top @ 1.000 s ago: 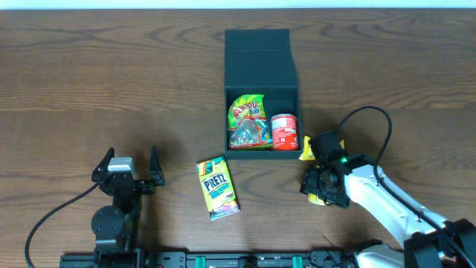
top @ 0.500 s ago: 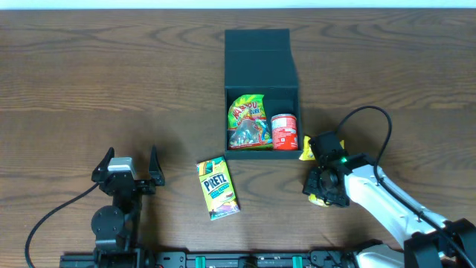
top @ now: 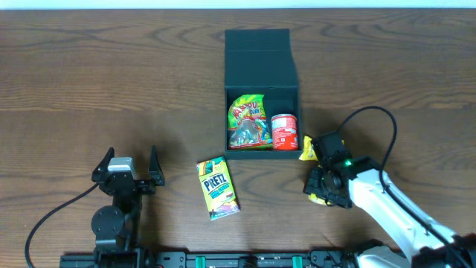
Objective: Pack container
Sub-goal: 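Close the right gripper around the Mentos bottle cap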
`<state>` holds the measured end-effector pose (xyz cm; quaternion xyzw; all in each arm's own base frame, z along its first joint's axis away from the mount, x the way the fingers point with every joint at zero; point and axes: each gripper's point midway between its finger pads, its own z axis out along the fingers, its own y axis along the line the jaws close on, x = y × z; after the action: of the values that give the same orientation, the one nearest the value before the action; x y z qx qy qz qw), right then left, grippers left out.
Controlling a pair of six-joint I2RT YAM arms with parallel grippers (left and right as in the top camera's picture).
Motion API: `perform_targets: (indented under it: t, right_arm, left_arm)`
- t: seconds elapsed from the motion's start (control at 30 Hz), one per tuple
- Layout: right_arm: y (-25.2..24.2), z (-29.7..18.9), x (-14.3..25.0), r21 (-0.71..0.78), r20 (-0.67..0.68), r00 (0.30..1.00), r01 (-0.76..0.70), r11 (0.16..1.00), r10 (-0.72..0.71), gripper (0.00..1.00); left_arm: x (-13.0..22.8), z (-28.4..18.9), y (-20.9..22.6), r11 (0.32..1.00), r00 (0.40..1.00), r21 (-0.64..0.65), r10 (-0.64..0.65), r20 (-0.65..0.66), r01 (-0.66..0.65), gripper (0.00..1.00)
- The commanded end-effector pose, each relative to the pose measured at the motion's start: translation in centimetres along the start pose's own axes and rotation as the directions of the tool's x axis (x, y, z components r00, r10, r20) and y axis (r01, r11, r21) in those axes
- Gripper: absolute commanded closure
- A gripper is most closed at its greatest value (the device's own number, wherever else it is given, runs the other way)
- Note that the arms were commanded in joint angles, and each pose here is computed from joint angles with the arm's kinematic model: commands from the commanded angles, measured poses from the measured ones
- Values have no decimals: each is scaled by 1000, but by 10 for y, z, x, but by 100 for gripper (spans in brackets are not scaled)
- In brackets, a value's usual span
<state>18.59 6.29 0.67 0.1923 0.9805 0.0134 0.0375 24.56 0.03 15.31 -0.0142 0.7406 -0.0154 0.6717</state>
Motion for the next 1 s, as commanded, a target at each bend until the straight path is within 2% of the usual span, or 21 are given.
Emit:
perform_targets:
  t: [0.0, 0.47, 0.97]
  right_arm:
    - [0, -7, -2, -21, 25, 1000, -10, 1000, 11, 51]
    - [27, -43, -5, -224, 87, 996, 9, 974, 10, 51]
    - [54, -108, -35, -284, 169, 985, 75, 956, -27, 53]
  left_arm:
    - [17, 0, 2, 1000, 998, -7, -6, -58, 6, 5]
    - [17, 0, 2, 1000, 998, -7, -6, -58, 6, 5]
    - [17, 0, 2, 1000, 998, -7, -6, -59, 6, 5]
